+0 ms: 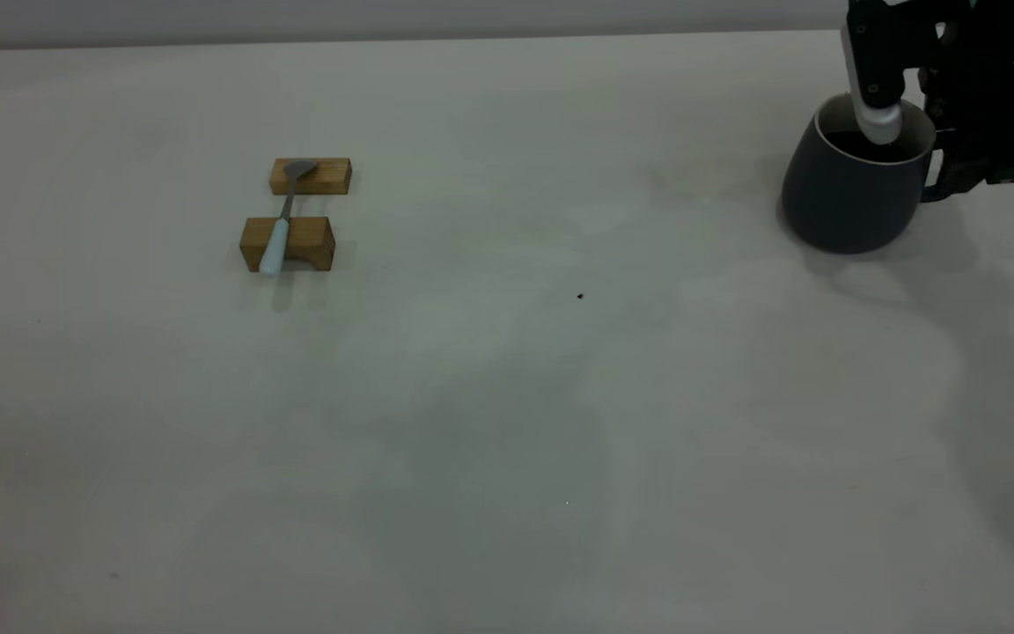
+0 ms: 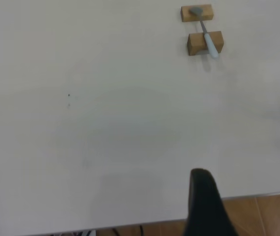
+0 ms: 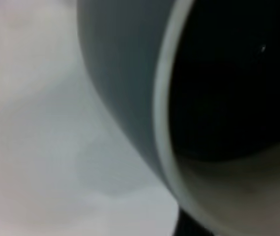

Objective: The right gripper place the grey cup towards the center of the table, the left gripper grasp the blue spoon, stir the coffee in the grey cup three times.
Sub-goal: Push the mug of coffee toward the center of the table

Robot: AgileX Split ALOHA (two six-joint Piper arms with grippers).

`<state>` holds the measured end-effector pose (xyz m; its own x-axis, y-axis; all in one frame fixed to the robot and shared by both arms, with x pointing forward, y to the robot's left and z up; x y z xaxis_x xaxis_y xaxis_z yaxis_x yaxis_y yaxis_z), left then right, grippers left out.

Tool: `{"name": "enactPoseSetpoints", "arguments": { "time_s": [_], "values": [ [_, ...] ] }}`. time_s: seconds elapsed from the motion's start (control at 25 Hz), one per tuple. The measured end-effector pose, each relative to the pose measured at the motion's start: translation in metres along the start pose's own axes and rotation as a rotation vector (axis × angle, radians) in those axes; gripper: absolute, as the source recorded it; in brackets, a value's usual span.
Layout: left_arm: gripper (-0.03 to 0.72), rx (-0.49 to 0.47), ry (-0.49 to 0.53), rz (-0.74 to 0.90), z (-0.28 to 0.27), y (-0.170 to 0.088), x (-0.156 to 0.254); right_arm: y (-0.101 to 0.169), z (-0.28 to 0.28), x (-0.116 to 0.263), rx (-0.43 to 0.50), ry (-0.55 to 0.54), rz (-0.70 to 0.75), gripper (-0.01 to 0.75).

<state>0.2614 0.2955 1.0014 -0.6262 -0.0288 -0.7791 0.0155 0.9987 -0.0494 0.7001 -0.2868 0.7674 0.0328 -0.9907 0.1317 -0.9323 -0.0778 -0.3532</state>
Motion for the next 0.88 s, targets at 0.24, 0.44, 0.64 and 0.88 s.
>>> {"name": "enactPoseSetpoints", "arguments": {
  "time_s": [0.24, 0.44, 0.64, 0.88],
  "values": [
    [0.519, 0.000, 0.000, 0.000, 0.000, 0.000, 0.000, 0.001, -0.001, -0.011, -0.010, -0.005, -0.021, 0.303],
    [0.519, 0.000, 0.000, 0.000, 0.000, 0.000, 0.000, 0.004, -0.004, -0.026, -0.030, -0.020, -0.020, 0.195],
    [0.519, 0.001, 0.000, 0.000, 0.000, 0.000, 0.000, 0.007, -0.007, -0.039, -0.059, -0.044, 0.062, 0.187],
    [0.519, 0.001, 0.000, 0.000, 0.000, 0.000, 0.000, 0.013, -0.013, -0.072, -0.089, -0.074, 0.147, 0.186]
  ]
}}
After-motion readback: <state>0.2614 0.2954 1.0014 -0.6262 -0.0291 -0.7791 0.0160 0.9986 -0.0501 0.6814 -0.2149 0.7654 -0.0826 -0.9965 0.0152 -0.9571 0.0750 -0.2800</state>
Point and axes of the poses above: a point on each arm's last joint axis where the gripper is mounted, z pointing out along that axis toward the gripper, y along the wrist's bending axis when the last joint is at zero, x = y × z, the point moved 5 cm from there along z, pointing out along that axis toward the gripper, and after that the axes turned 5 degrees about -z, right-handed, at the moved point
